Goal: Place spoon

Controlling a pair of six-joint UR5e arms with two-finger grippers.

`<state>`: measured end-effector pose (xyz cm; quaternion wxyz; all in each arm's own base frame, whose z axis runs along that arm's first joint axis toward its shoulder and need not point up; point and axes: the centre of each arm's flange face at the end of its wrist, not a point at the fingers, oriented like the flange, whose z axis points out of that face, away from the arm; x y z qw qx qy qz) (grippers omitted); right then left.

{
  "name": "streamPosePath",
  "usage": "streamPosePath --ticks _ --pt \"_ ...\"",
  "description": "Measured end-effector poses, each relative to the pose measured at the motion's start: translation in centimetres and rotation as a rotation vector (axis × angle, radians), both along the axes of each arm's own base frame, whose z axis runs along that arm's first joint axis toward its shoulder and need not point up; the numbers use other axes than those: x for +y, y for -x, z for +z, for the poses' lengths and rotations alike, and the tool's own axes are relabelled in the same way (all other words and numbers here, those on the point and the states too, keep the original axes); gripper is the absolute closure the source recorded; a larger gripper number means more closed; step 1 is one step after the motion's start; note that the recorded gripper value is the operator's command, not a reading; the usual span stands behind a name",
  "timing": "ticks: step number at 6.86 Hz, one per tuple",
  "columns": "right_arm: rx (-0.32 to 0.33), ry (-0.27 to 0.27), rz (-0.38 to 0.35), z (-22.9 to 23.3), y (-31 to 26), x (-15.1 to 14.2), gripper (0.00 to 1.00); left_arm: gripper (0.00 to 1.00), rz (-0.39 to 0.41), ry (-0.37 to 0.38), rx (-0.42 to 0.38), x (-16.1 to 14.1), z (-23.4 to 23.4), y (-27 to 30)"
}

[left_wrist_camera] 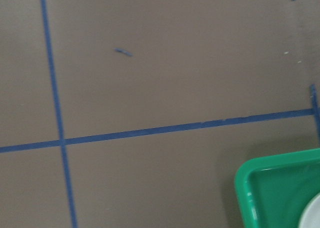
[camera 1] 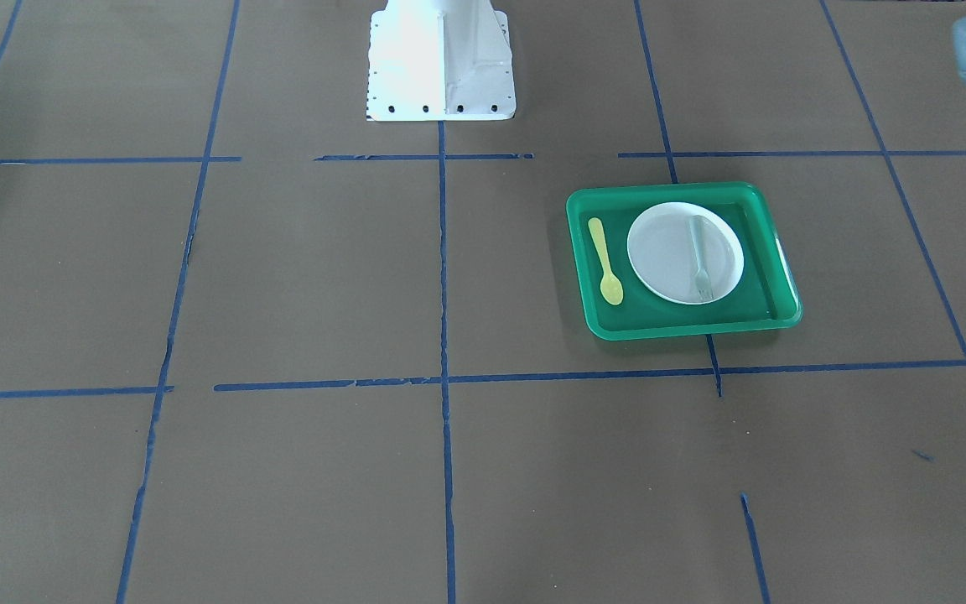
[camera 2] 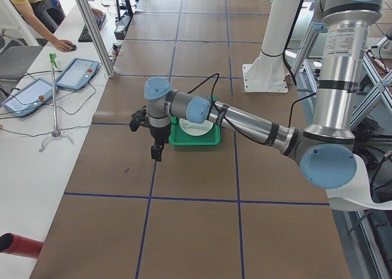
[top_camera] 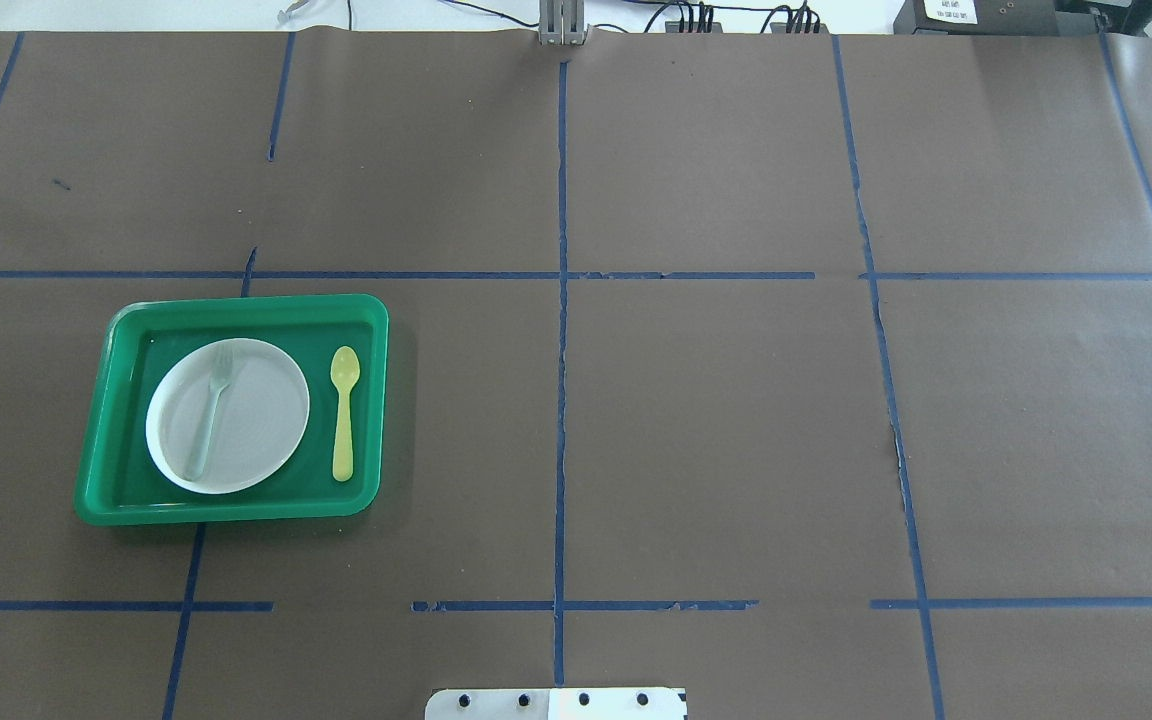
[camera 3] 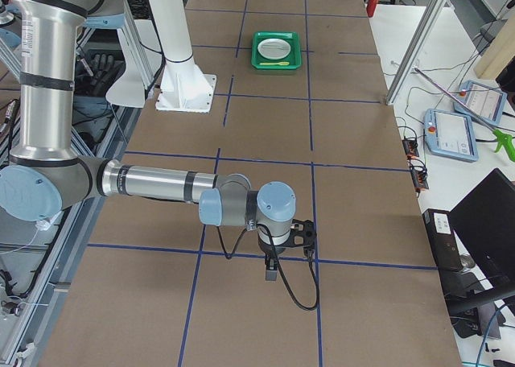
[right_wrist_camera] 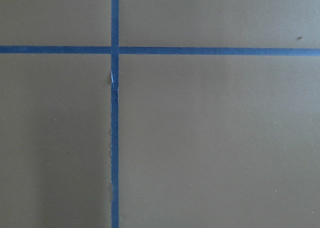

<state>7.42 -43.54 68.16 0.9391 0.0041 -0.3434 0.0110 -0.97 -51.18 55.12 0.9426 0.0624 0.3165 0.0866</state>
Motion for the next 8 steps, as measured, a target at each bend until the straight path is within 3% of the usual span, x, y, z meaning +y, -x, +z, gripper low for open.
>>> streamPosePath --ticks 2,4,8 --pt "0.0 0.0 0.0 0.0 0.0 0.0 0.0 0.0 0.002 0.039 0.014 5.0 7.6 7.6" --pt "0.0 0.0 0.0 0.0 0.0 0.0 0.0 0.0 -0.029 0.085 0.122 8.9 10.3 8.9" --pt "0.0 0.001 0.0 0.0 0.0 0.0 0.0 0.0 -0.041 0.094 0.172 9.5 10.6 9.0"
